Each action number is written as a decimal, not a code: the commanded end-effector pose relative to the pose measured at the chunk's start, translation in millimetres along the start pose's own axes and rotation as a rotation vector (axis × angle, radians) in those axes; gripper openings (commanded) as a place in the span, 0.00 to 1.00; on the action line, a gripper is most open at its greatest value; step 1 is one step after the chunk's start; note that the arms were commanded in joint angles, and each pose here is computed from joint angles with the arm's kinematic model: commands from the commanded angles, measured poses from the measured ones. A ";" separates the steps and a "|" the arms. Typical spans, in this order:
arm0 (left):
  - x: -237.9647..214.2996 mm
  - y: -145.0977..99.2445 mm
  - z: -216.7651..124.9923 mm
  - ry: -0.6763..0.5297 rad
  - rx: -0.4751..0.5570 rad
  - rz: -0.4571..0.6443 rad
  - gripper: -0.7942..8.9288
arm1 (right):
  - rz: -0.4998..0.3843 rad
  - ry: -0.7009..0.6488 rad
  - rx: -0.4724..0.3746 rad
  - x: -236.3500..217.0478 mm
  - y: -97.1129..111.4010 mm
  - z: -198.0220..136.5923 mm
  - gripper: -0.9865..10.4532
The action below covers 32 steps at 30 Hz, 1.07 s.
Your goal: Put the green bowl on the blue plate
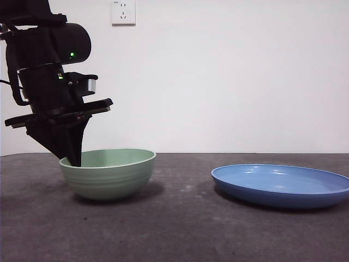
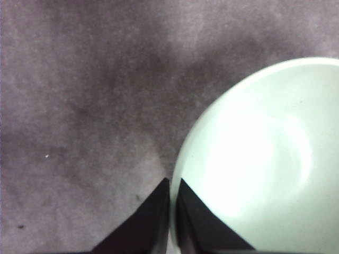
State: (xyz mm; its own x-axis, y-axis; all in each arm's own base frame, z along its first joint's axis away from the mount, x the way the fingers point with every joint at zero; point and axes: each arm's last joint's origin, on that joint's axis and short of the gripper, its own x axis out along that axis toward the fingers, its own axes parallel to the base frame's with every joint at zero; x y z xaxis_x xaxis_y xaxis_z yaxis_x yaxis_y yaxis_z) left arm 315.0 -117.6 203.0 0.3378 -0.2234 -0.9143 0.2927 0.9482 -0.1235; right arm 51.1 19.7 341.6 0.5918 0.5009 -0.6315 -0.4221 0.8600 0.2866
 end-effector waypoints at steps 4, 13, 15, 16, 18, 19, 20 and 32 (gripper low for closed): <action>-5.6 -4.5 12.5 -0.050 -0.020 -0.013 0.09 | 0.003 -0.020 -0.001 -3.3 1.7 3.5 0.42; -54.0 -43.5 44.5 -0.189 0.010 -0.084 0.09 | -0.031 -0.020 -0.001 -3.3 0.8 3.5 0.42; -63.6 -56.0 50.3 -0.223 0.031 -0.106 0.09 | -0.034 -0.016 0.001 -3.3 0.7 3.0 0.42; -68.1 -63.1 52.7 -0.242 0.046 -0.120 0.09 | -0.035 -0.014 0.002 -3.3 0.6 2.9 0.42; -74.4 -75.6 55.8 -0.273 0.066 -0.144 0.09 | -0.035 -0.014 0.002 -3.3 0.6 2.9 0.42; -76.4 -81.4 57.1 -0.286 0.078 -0.155 0.09 | -0.035 -0.014 0.002 -3.3 0.6 2.9 0.42; -76.9 -87.3 57.9 -0.296 0.089 -0.166 0.09 | -0.035 -0.014 0.003 -3.3 0.6 2.9 0.42; -33.4 -144.9 71.1 -0.235 0.149 -0.227 0.09 | -0.047 -0.014 0.003 -3.4 0.3 2.9 0.42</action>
State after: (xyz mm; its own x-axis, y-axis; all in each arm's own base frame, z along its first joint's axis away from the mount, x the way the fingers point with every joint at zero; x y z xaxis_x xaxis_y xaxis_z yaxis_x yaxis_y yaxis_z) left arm 321.6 -253.3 277.6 0.4375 -0.4697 -0.7668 0.5011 0.8354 -0.2259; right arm 51.4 18.4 341.0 0.6098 0.4581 -0.6468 -0.3918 0.8836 0.2564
